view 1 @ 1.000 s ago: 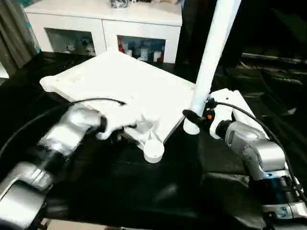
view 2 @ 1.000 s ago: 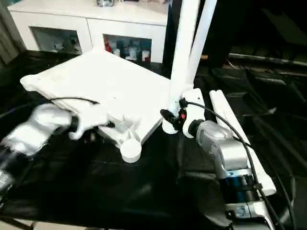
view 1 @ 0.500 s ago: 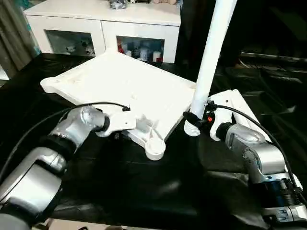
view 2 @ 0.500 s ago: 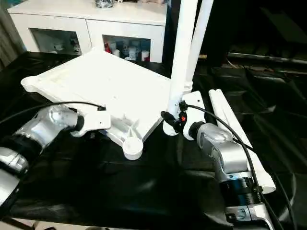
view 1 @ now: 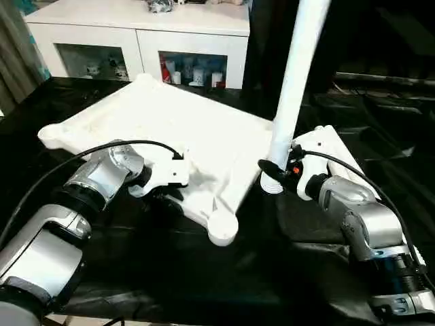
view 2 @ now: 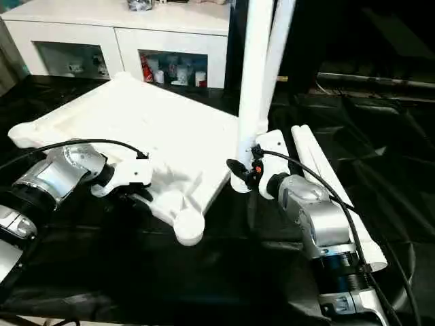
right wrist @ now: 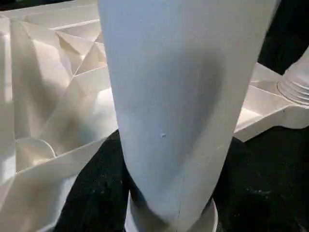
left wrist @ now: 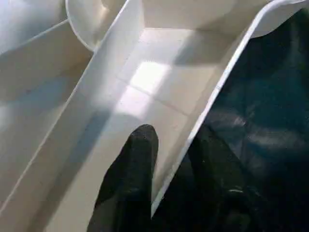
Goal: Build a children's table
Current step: Rotate table base
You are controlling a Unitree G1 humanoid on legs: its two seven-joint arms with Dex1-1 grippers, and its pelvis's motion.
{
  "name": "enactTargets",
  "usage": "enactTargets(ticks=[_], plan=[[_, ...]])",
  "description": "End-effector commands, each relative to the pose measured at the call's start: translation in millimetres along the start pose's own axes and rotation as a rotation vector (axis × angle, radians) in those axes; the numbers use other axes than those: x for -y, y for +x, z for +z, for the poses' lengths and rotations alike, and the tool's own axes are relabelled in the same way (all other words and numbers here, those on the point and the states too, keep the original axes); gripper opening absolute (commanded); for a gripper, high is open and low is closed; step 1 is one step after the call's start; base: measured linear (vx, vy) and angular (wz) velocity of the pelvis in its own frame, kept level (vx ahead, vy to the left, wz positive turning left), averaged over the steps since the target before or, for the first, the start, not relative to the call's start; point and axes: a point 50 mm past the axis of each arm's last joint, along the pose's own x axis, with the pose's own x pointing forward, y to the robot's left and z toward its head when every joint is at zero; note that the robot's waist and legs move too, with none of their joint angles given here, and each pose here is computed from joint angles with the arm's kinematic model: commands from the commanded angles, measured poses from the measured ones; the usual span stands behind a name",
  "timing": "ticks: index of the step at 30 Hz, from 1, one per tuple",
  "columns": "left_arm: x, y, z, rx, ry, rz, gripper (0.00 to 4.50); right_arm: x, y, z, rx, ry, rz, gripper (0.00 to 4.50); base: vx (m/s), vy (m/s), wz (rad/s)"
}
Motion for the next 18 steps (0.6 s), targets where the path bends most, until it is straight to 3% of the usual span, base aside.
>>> enactTargets(ticks=[1, 9, 12, 18], plan=[[-3.9, 7, -3.5, 0.072, -0.17, 0.117, 1.04, 1.7, -2.3, -0.2, 0.01, -0.018, -0.006, 1.9, 0.0, 0.0, 0.0], [-0.2, 19, -13.4, 0.104, -0.352, 0.243, 0.66, -1.5, -2.2, -2.9, 0.008, -0.006, -0.006, 1.89, 0.0, 0.0, 0.0], [8.5, 30, -14.0, 0.109, -0.406, 0.277, 0.57, -2.9, -2.0, -3.8, 0.007, 0.001, -0.006, 1.89, 0.0, 0.0, 0.0], [20.1, 36, -2.6, 0.193, -0.276, 0.263, 0.27, -4.1, -1.7, -4.8, 0.002, 0.001, -0.001, 1.89, 0.0, 0.0, 0.0]])
